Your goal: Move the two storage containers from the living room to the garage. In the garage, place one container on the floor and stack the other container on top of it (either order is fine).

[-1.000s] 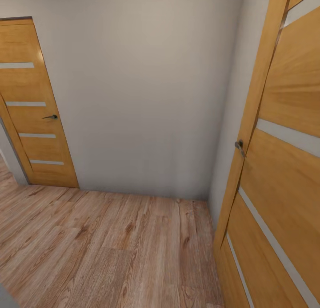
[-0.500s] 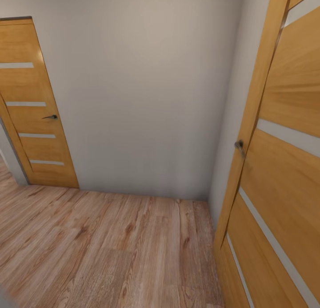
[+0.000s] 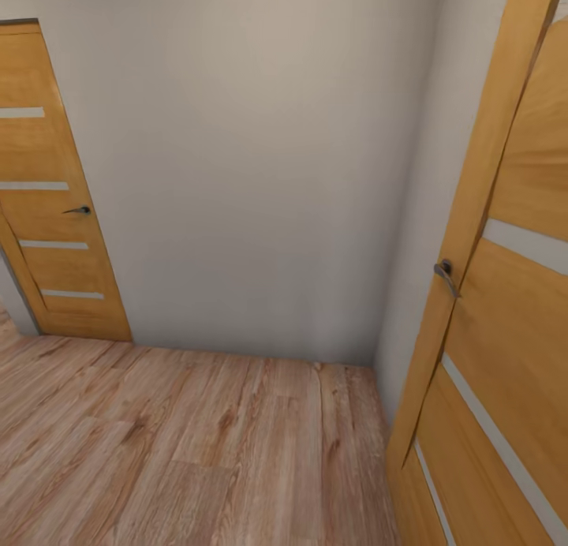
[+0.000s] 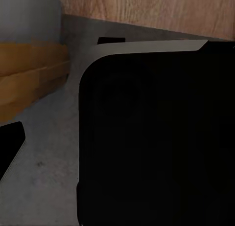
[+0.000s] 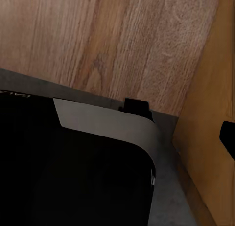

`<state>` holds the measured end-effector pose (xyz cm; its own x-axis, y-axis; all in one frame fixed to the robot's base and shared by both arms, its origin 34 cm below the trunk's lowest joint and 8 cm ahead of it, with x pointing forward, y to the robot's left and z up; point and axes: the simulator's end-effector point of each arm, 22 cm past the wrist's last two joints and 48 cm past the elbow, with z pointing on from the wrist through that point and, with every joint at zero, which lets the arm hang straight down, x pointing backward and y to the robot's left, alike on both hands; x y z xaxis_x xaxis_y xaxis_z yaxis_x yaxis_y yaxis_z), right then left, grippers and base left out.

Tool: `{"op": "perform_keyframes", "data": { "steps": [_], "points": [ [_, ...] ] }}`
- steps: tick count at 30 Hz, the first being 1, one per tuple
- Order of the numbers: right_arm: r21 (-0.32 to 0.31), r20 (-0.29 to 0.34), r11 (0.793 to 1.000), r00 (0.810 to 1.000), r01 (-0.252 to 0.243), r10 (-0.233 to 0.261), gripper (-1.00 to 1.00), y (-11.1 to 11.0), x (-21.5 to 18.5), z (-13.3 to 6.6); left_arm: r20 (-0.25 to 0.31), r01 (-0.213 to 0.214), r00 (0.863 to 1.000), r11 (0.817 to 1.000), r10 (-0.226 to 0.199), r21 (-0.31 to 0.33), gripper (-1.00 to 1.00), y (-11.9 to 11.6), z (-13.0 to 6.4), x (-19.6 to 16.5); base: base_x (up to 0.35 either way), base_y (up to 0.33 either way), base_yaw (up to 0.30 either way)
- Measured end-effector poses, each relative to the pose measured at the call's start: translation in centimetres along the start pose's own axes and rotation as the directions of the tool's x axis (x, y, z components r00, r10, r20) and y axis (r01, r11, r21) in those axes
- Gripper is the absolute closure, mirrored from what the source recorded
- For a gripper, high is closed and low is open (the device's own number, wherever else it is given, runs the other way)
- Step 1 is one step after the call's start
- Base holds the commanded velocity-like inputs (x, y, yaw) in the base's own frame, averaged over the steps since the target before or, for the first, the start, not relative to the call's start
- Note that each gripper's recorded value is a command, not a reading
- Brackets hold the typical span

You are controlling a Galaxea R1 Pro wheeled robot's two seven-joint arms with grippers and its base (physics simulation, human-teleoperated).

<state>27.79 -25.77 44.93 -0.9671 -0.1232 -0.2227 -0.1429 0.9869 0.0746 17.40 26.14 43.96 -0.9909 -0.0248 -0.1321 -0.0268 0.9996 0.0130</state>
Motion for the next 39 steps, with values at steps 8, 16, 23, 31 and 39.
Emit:
{"op": "perform_keyframes", "data": {
  "steps": [8, 16, 23, 31, 39],
  "points": [
    [0.0, -0.002, 1.0, 1.0, 0.0, 0.0, -1.0, -0.01, 0.05, 0.0, 0.0, 0.0, 1.0, 1.0, 0.0, 0.0, -1.0, -0.01, 0.0, 0.01, 0.321, 0.0, 0.0],
    [0.001, 0.002, 1.0, 1.0, 0.004, -0.004, -1.0, -0.07, -0.04, -0.01, 0.0, 0.0, 1.0, 1.0, 0.0, 0.001, -1.0, -0.05, 0.0, 0.01, 0.321, 0.0, 0.0],
    [0.002, 0.002, 1.0, 1.0, 0.004, -0.004, -1.0, -0.11, -0.04, -0.01, 0.0, 0.0, 1.0, 1.0, 0.0, 0.001, -1.0, -0.05, 0.0, 0.0, 0.322, 0.0, 0.0],
    [0.001, -0.003, 1.0, 1.0, 0.004, -0.004, -1.0, -0.1, 0.07, -0.01, -0.001, 0.0, 1.0, 1.0, 0.0, 0.001, -1.0, -0.05, 0.0, 0.02, 0.322, 0.0, 0.0],
    [0.003, -0.002, 1.0, 1.0, -0.002, 0.002, -1.0, -0.13, 0.06, -0.01, 0.0, 0.0, 1.0, 1.0, 0.0, 0.001, -1.0, -0.05, 0.0, 0.02, 0.321, 0.0, 0.0]
  ]
}}
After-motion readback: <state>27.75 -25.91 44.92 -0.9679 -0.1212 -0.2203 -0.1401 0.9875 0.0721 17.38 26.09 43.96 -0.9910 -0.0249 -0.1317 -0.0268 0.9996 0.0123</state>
